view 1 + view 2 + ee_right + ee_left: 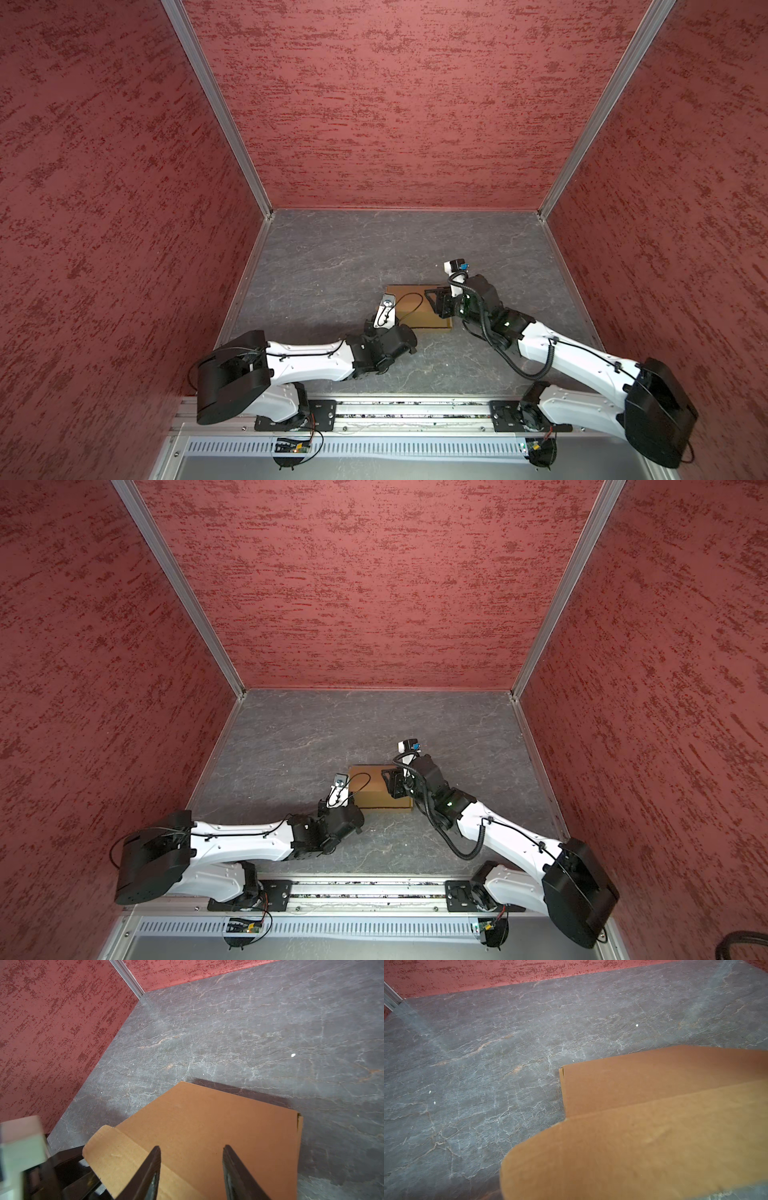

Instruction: Fold the paper box

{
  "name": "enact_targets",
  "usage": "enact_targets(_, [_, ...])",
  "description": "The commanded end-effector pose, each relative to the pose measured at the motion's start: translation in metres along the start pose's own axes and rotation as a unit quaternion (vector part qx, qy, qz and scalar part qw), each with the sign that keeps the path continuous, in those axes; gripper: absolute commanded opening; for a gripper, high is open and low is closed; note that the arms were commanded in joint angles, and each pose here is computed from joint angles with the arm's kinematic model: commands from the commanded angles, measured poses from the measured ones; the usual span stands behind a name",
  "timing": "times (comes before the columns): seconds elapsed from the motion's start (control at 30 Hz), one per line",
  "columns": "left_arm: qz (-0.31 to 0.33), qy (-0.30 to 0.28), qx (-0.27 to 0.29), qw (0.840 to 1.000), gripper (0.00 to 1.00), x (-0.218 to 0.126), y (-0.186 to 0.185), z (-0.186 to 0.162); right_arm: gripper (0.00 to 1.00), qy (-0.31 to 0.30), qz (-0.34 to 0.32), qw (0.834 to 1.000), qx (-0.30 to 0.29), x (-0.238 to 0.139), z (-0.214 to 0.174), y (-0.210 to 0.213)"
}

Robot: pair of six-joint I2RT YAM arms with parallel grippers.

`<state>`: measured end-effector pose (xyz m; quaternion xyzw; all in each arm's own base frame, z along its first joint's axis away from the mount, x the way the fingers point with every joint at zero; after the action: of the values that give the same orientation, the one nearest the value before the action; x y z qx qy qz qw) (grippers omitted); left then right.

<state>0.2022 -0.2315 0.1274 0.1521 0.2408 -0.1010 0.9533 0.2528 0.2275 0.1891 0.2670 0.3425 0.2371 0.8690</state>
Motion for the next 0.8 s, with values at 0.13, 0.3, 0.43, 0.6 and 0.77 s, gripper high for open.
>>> enact_targets(0.13, [0.009, -0.006, 0.001, 1.000, 0.34, -0.028, 0.018, 0.000, 0.48, 0.002, 0.012, 1.000, 0.005, 0.006, -0.005, 0.001])
enact_targets(0.3, [0.000, -0.005, -0.009, 1.000, 0.36, -0.047, 0.032, -0.002, 0.48, 0.006, 0.010, 1.000, 0.010, 0.008, -0.010, -0.004])
enact_targets(0.43, [-0.023, -0.017, -0.024, 0.999, 0.39, -0.059, 0.042, 0.005, 0.47, 0.013, 0.005, 1.000, 0.013, 0.008, -0.016, -0.009])
enact_targets(0.6, [-0.068, -0.030, -0.048, 0.996, 0.43, -0.066, 0.049, 0.020, 0.47, 0.017, -0.001, 1.000, 0.018, 0.007, -0.023, -0.016])
enact_targets(0.77, [-0.122, -0.018, -0.083, 0.989, 0.45, -0.059, 0.055, 0.028, 0.47, 0.021, -0.006, 1.000, 0.022, 0.006, -0.028, -0.022])
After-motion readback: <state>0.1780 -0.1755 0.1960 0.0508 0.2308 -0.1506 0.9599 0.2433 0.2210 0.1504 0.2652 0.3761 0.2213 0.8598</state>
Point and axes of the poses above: each gripper's point midway between its finger pads, its own x axis out along the fingers, its own y axis along the line the jaws close on, z = x × y, the point moved 4 cm from there along -x, back along the fingers, and after that the axes turned 14 degrees about x, right-handed, at the moved point
